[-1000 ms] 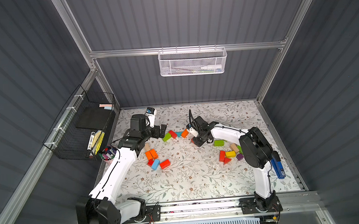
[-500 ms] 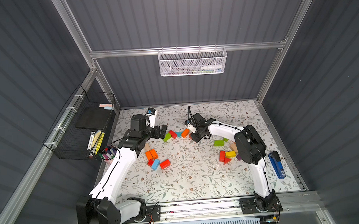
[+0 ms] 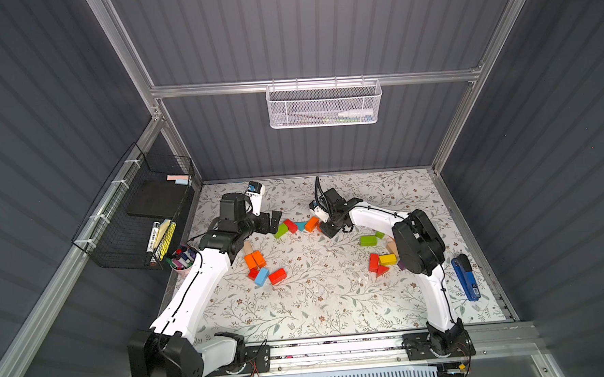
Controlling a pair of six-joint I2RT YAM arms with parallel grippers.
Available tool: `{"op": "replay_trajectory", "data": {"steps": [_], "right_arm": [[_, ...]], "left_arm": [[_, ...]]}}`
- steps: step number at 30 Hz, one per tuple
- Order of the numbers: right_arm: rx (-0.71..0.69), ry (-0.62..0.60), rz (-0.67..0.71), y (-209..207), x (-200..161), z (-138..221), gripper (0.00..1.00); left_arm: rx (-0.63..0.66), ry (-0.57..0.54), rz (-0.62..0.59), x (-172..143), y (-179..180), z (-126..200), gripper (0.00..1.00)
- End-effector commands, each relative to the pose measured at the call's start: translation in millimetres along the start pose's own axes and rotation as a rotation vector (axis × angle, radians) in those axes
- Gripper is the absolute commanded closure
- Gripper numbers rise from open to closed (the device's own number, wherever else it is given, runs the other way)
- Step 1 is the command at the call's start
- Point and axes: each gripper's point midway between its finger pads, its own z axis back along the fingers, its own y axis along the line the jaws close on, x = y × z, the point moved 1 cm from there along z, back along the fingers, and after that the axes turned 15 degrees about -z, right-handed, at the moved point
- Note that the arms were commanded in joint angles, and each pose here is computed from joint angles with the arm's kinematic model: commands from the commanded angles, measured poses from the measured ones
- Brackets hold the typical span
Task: Assemble a heart with building blocks
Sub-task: Assemble the building block at the center of the board.
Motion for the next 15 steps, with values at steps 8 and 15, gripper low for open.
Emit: {"op": "replay_trajectory", "data": {"steps": [8,15], "right_arm": [[0.007,0.036,0.034,-2.0,-3.9,-13.5,0.75],[0.015,0.037,0.039,-0.4,-3.2,-15.2,0.75]], "left_arm": [[-0.015,0.006,-0.019,-2.8,-1.8,-0.4,0.01],[-0.017,0.007,-0.018,-2.9,-2.2,-0.2,0.01]]}}
